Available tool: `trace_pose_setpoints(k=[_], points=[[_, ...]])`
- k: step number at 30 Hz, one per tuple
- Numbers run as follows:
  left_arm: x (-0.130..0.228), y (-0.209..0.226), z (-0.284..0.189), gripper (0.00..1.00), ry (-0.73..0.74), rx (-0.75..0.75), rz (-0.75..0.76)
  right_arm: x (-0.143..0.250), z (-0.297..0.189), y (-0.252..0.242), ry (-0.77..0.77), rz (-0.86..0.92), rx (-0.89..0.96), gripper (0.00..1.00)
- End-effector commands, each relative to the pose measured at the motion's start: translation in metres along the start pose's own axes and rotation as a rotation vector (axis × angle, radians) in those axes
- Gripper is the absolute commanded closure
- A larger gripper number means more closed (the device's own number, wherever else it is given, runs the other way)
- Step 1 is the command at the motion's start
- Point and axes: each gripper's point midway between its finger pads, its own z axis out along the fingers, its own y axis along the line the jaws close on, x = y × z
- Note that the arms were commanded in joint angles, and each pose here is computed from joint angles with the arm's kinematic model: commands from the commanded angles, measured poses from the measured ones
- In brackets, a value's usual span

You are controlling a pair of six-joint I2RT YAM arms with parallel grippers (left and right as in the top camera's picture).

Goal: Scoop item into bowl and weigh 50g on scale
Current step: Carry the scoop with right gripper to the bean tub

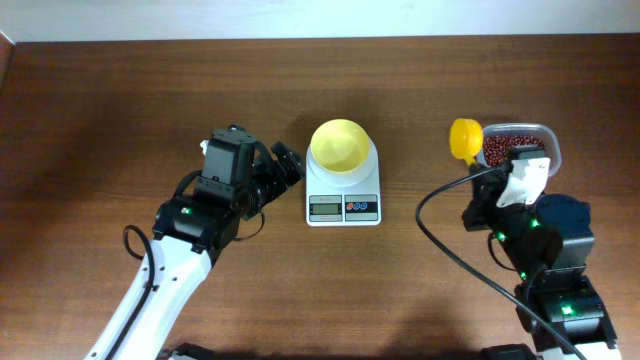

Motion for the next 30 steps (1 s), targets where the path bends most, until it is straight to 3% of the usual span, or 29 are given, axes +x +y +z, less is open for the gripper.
trace_pose_setpoints(k=[1,6,10,13,15,21,23,30], points=[[-0.006,-0.003,-0.005,0.01,-0.026,0.005,0.014,-0.032,-0.019,-0.036,-0.072,-0.011,0.228,0.96],[-0.006,-0.002,-0.005,0.01,-0.026,0.005,0.014,-0.040,-0.022,-0.043,-0.010,-0.007,0.288,0.96],[-0.006,-0.002,-0.005,0.01,-0.026,0.005,0.014,-0.014,-0.017,-0.017,0.106,-0.020,0.129,0.96],[-0.006,-0.002,-0.005,0.01,-0.026,0.005,0.014,-0.012,-0.016,0.023,0.117,-0.132,-0.115,0.96],[-0.006,-0.002,-0.005,0.01,-0.026,0.005,0.014,-0.011,-0.017,0.029,0.115,-0.151,-0.151,0.96],[-0.006,-0.002,-0.005,0.01,-0.026,0.005,0.014,-0.014,-0.003,-0.017,0.132,-0.047,0.123,0.96],[-0.006,-0.002,-0.005,0.01,-0.026,0.004,0.014,-0.015,0.005,-0.018,0.158,-0.047,0.131,0.96],[-0.006,-0.002,-0.005,0.01,-0.024,0.002,0.014,-0.010,0.037,-0.054,0.349,0.006,0.355,0.96]])
